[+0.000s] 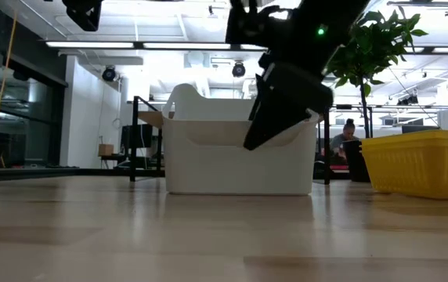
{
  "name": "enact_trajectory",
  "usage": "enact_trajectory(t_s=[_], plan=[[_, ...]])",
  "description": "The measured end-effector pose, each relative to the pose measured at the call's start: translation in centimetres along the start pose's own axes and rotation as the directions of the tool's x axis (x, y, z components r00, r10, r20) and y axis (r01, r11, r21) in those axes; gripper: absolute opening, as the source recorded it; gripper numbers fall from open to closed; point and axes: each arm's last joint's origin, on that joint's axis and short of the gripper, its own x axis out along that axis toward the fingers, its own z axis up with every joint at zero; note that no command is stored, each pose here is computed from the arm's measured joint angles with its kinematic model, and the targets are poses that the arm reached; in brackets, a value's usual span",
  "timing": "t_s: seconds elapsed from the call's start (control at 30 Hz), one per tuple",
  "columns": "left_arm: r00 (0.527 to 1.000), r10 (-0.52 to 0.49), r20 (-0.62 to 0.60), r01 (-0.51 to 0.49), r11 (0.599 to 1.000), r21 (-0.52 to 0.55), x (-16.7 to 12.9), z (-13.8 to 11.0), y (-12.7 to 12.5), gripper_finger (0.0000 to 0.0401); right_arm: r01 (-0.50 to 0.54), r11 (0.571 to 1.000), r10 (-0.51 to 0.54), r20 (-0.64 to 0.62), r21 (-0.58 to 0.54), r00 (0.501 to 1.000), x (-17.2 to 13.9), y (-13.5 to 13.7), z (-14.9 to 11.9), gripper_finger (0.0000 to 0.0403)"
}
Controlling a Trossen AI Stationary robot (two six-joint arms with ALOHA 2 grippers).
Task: Stack baskets on shelf by color
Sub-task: Stack the bottom left white bin on top of the top white bin
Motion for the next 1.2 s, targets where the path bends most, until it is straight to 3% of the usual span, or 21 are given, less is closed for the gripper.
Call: enact_trajectory(t_s=[0.17,0.4,0.47,0.8,1.07,1.2], plan=[[1.000,0.000,0.000,0.000,1.000,0.002,0.0,0.0,0.0,0.0176,0.008,0.999,-0.008,0.019,0.036,1.000,0.2,-0.3,0.3,0.0198],[1.000,0.000,-0.006,0.000,1.000,0.003,0.0,-0.1,0.0,0.0176,0.006,1.000,-0.007,0.047,0.025,0.999,0.1,-0.1,0.6,0.0036],[1.000,0.000,-0.007,0.000,1.000,0.003,0.0,-0.1,0.0,0.0176,0.009,1.000,-0.010,0.039,0.019,0.999,0.2,-0.2,0.5,0.0011],[1.000,0.000,-0.007,0.000,1.000,0.005,0.0,-0.1,0.0,0.0176,0.010,1.000,-0.010,0.038,0.010,0.999,-1.9,-0.9,2.4,0.0005],[1.000,0.000,-0.016,0.000,1.000,0.008,0.0,-0.2,0.0,0.0176,-0.207,0.978,0.208,0.024,-0.017,0.978,-2.9,-1.0,3.7,0.0001],[1.000,0.000,-0.015,0.001,1.000,0.008,0.0,-0.2,0.0,0.0176,-0.235,0.972,0.235,0.009,-0.012,0.972,-2.7,-1.2,3.7,0.0001]])
